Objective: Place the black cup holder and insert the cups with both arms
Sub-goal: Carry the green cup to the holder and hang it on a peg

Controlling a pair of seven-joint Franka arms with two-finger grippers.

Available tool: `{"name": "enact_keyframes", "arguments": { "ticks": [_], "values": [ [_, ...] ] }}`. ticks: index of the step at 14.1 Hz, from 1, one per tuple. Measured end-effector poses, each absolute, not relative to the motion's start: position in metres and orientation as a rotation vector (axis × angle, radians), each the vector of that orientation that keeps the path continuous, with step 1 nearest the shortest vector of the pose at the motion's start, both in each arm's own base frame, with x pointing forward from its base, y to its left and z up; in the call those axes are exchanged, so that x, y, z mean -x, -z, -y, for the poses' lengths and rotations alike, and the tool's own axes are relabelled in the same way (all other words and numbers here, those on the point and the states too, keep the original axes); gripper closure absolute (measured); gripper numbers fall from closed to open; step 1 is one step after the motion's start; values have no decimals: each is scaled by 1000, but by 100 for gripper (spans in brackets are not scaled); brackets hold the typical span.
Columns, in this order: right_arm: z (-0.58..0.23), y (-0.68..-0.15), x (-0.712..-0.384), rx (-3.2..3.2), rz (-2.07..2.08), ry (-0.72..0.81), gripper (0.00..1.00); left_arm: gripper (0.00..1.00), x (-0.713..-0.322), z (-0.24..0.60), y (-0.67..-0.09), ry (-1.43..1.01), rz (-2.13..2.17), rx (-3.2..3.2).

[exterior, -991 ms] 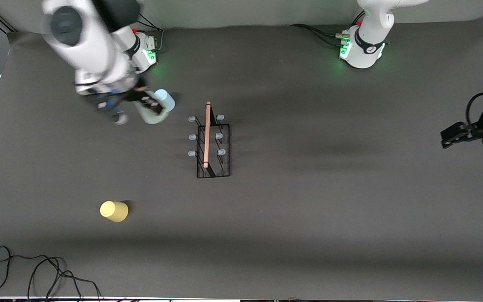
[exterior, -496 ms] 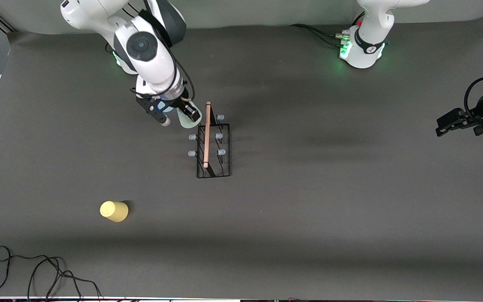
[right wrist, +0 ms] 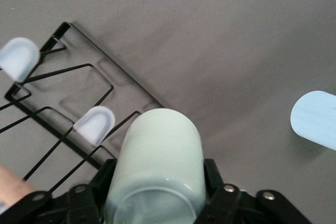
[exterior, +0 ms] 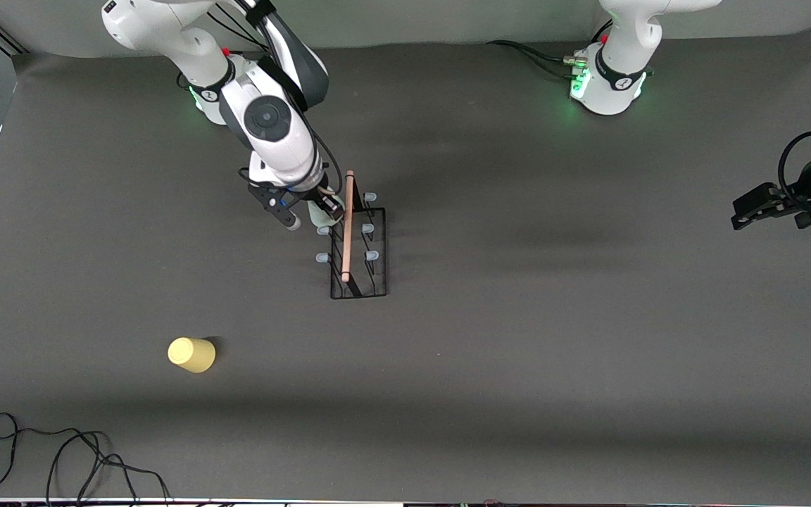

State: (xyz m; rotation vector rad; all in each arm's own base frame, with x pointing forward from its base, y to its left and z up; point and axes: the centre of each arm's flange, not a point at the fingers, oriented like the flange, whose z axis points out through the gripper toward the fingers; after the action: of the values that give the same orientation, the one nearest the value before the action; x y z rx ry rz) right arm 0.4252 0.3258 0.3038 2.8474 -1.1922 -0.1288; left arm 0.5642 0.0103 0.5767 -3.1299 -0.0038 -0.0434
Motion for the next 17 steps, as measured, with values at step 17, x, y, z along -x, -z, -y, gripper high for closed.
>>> {"name": "enact_keyframes", "arguments": {
  "ticks": [17],
  "values": [
    [-110, -472, -617, -3063, 414, 106, 0, 0, -572, -1, -573, 96, -33, 3119]
  ]
}}
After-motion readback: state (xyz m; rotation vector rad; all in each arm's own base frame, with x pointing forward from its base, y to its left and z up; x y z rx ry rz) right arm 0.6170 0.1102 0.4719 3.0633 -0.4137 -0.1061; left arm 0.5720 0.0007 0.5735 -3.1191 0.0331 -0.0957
